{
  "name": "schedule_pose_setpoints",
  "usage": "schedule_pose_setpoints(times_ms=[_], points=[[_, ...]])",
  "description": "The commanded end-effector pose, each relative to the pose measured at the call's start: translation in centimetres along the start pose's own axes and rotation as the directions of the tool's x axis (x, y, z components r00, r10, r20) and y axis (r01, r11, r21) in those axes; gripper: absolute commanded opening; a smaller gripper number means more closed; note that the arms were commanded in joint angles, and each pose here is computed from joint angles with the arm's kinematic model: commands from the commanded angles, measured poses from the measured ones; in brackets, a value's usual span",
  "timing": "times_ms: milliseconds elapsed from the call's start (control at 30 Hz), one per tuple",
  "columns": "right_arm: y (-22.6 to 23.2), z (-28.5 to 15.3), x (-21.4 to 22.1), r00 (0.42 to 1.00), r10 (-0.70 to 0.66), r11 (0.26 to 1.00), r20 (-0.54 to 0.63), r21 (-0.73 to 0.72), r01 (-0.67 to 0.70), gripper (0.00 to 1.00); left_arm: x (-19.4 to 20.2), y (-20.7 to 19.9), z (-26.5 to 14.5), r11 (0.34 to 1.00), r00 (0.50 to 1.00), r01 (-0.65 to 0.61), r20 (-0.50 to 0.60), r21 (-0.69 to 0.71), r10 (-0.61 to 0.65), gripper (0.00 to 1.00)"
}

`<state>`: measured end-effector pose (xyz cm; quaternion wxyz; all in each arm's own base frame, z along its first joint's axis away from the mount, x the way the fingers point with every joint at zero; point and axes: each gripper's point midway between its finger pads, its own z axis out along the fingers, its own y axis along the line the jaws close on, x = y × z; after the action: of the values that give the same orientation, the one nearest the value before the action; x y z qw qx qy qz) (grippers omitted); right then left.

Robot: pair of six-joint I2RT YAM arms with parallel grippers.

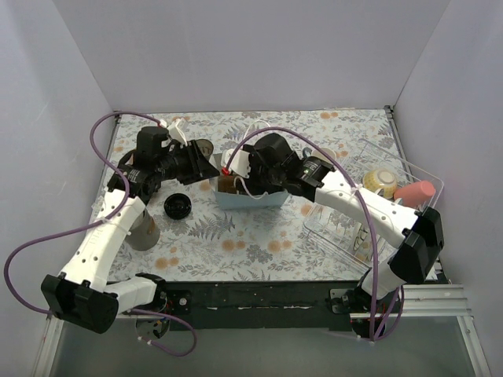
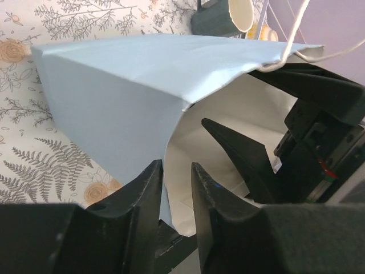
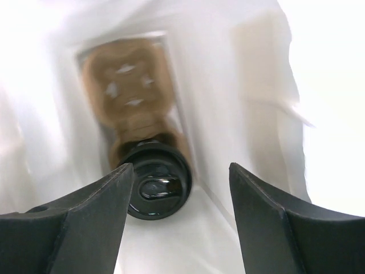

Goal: Pack the takeout coffee

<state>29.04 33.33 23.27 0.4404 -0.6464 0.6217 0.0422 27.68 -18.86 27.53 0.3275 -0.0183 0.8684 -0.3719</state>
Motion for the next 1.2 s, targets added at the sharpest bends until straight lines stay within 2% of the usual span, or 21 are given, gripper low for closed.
schedule_pose_setpoints(times_ms=[0,167,233,367,400,500,600,833,933,1033,1167], points=[[-3.5,-3.3,-3.6,0.995,0.033,0.994,0.092,0.105,-0.043,0.73,-1.9,-1.2,-1.3,1.0,0.998,0.005,0.062,-0.009,-0.005,0.3],[-4.9,-3.9,-4.4,0.993,0.041,0.989,0.111,0.137,-0.056,0.72,-3.4,-1.2,-1.2,0.999,0.995,0.0,0.102,-0.039,0.004,0.45],[-6.0,-4.4,-5.1,0.992,0.046,0.982,0.12,0.175,-0.067,0.71,-4.1,-1.6,-1.6,0.999,0.993,-0.019,0.115,-0.041,0.024,0.46],[-8.1,-5.6,-6.6,0.981,0.106,0.962,0.161,0.235,-0.142,0.7,-5.3,-1.5,-2.3,0.995,0.984,-0.063,0.163,-0.083,0.076,0.53],[-8.3,-5.9,-7.0,0.978,0.121,0.958,0.172,0.238,-0.161,0.7,-5.8,-1.0,-2.6,0.991,0.979,-0.065,0.183,-0.117,0.086,0.59],[-9.4,-7.5,-8.0,0.96,0.19,0.935,0.205,0.261,-0.24,0.7,-7.2,-0.3,-3.5,0.976,0.966,-0.089,0.224,-0.198,0.133,0.67],[-9.8,-8.9,-9.0,0.946,0.201,0.929,0.254,0.258,-0.267,0.7,-8.2,-0.3,-4.3,0.963,0.958,-0.111,0.232,-0.244,0.169,0.69],[-9.6,-10.4,-9.2,0.929,0.24,0.919,0.28,0.242,-0.311,0.7,-8.8,0.6,-5.7,0.944,0.953,-0.065,0.259,-0.323,0.155,0.69],[-10.6,-12.3,-10.0,0.894,0.316,0.878,0.319,0.26,-0.403,0.7,-9.6,1.6,-7.4,0.911,0.94,0.002,0.311,-0.411,0.138,0.69],[-11.4,-14.5,-10.9,0.835,0.399,0.825,0.379,0.249,-0.507,0.7,-9.9,3.8,-9.3,0.834,0.931,0.116,0.352,-0.54,0.098,0.69],[-10.1,-17.3,-12.2,0.757,0.484,0.798,0.44,0.134,-0.588,0.71,-8.5,7.8,-11.8,0.675,0.927,0.206,0.362,-0.709,0.097,0.71]])
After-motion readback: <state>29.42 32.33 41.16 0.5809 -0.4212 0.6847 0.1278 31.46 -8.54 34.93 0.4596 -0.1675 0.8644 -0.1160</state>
